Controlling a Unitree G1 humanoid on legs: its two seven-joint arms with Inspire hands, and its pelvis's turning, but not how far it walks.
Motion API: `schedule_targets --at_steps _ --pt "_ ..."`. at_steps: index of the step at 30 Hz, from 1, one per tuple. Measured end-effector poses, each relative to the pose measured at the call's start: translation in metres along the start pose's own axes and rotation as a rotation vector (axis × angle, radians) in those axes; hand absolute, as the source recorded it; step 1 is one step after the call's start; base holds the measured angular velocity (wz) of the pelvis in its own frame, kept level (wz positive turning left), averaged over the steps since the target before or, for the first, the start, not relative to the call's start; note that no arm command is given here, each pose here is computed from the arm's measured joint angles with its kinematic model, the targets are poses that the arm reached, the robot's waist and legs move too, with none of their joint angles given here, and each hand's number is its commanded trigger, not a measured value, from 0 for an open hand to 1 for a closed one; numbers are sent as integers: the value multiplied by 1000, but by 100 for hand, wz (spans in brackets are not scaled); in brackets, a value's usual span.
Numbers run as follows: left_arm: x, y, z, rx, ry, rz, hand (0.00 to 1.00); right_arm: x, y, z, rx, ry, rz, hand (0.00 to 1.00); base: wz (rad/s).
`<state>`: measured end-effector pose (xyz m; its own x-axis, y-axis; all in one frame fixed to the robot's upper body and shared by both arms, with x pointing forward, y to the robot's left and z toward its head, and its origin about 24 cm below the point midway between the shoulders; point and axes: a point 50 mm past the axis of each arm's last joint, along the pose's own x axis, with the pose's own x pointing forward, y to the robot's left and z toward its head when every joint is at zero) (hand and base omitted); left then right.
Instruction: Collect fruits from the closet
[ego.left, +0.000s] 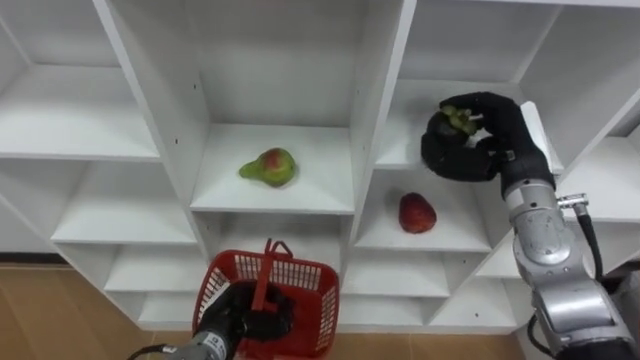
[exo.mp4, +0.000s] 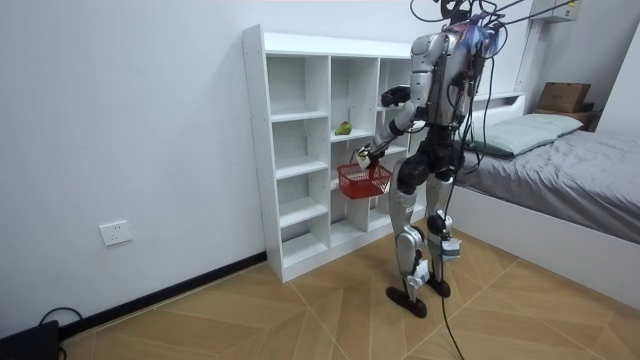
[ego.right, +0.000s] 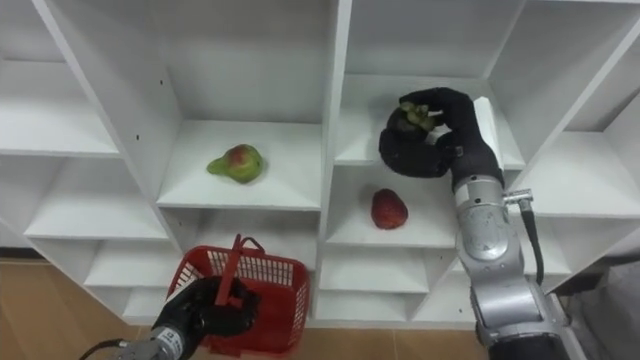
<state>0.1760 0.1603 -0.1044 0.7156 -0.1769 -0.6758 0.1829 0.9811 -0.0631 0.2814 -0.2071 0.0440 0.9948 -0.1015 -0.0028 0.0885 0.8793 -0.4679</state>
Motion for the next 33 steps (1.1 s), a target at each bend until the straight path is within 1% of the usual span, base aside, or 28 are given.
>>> schedule_targets --at_steps 2,7,11,19,23,33 --pt "0 0 2 2 -13 -2 100 -6 1 1 4 -11 23 100 -6" --pt "0 -1 3 -1 -21 -5 100 -12 2 5 0 -33 63 100 -2" --pt "0 -1 4 -1 -23 -22 100 -14 4 13 -20 -68 106 100 -4" --pt "0 -3 3 -14 -25 -35 100 -20 11 29 -8 -128 175 100 -4" --pt "0 -5 3 -11 -23 -41 100 -21 19 31 9 -128 223 100 -1" --pt "0 -3 3 -10 -22 -38 100 -24 29 35 7 -136 296 100 -5"
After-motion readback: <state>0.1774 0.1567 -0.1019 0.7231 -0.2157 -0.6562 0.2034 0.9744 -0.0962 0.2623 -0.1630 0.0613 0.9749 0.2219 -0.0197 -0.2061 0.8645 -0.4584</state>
